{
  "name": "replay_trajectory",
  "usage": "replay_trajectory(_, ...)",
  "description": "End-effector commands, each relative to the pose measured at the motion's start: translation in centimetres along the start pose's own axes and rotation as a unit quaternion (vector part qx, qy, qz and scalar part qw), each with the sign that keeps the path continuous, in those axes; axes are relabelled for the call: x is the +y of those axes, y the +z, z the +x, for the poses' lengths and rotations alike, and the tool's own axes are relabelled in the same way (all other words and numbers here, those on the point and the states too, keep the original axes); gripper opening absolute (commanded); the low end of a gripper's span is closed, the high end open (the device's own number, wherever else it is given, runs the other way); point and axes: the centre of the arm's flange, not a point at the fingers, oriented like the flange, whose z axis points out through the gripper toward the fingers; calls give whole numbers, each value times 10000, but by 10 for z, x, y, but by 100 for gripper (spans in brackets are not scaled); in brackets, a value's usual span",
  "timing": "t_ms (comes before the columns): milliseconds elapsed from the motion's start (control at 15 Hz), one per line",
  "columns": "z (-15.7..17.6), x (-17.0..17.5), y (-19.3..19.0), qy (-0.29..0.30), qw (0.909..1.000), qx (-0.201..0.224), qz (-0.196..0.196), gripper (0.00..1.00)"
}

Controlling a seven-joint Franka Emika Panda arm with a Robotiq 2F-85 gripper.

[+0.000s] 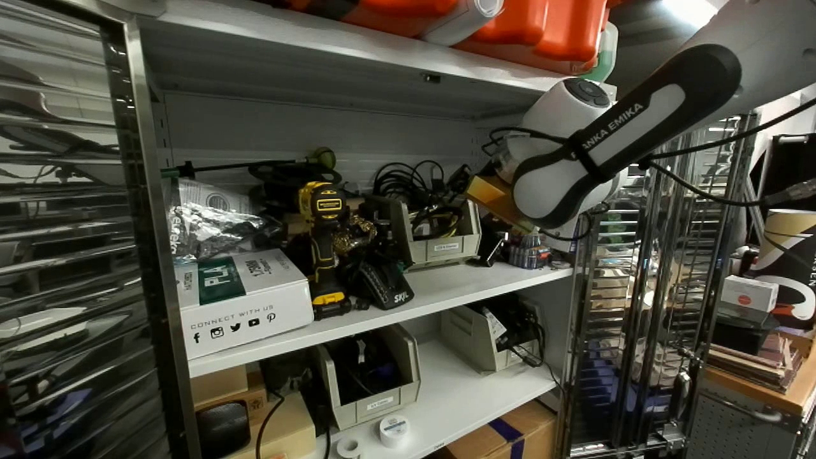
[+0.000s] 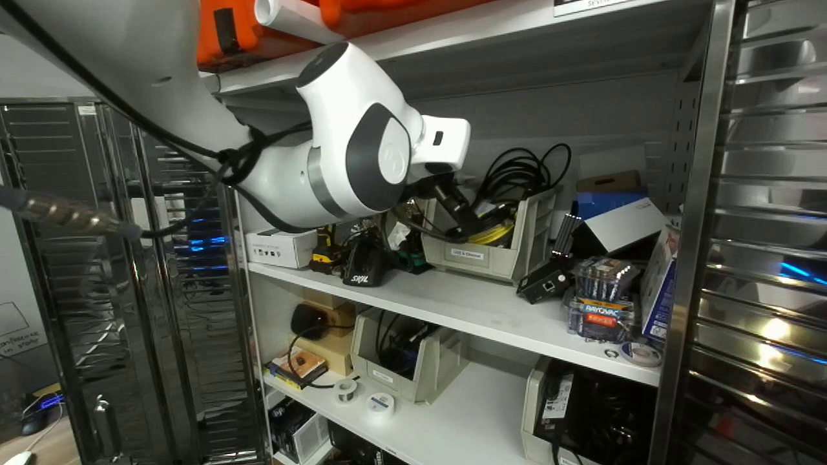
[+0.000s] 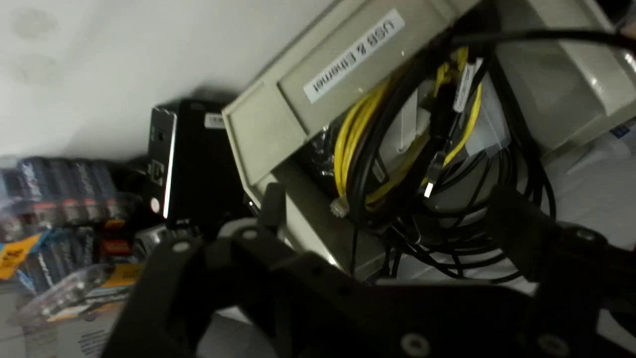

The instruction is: Put the black cable inside the tool box

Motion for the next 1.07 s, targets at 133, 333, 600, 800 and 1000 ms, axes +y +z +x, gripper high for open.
replay_trajectory(133,-32,39,-45,234,9891,-1436,-210,100)
replay_trajectory(333,-40,45,-73,334,9685,-2427,-447,100)
replay_trajectory(600,-21,73,-105,267,9258,-3638,-987,100)
replay_trajectory(800,-12,98,-127,174,8855,-4492,-1171,100)
replay_trajectory(1000,-9,114,-149,-53,8417,-5285,-1103,100)
